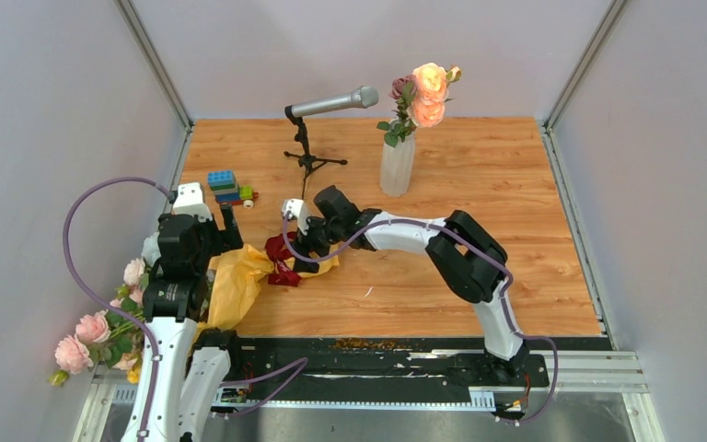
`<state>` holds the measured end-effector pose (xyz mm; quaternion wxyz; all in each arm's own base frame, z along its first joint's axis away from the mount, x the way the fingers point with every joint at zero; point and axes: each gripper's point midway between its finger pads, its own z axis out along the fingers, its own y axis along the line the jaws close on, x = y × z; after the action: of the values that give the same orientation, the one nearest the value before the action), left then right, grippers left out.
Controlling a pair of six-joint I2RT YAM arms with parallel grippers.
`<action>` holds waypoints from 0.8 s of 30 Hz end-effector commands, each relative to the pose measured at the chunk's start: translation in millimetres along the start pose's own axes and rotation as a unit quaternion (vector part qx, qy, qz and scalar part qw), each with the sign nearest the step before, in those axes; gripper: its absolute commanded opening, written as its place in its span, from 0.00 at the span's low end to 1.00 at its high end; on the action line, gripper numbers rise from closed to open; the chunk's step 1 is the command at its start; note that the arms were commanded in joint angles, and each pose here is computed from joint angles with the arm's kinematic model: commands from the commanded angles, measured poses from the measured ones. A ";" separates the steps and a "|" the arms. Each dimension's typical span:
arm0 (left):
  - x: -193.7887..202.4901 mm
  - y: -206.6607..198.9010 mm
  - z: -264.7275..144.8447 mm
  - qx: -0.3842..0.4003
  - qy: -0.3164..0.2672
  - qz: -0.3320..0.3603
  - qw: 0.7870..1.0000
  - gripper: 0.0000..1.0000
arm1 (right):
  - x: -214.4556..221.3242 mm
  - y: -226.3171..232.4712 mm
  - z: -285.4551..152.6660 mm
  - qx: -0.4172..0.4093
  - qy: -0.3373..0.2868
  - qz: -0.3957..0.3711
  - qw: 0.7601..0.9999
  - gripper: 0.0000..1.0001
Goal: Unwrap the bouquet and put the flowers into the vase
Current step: Adjust the fake flower at the center of the board.
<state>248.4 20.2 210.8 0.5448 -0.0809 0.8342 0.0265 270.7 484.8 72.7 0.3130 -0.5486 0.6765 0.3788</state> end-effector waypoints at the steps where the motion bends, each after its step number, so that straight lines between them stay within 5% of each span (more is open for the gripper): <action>1: -8.0 -3.2 -0.7 0.007 -0.014 -0.001 1.000 1.00 | 9.4 43.4 -27.3 -0.039 -0.003 0.042 0.998 0.75; 9: -6.4 -4.2 1.0 0.010 -0.009 0.000 1.000 1.00 | 30.1 100.9 -59.7 -0.031 -0.002 0.070 0.997 0.75; 24: -8.9 0.3 -2.2 -0.002 -0.017 -0.002 1.000 1.00 | -37.6 66.5 -26.0 0.041 -0.037 -0.037 0.998 0.83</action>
<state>248.3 19.8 211.0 0.5451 -0.0801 0.8341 0.0256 201.4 465.7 123.4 0.3467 -0.5273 0.6850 0.3641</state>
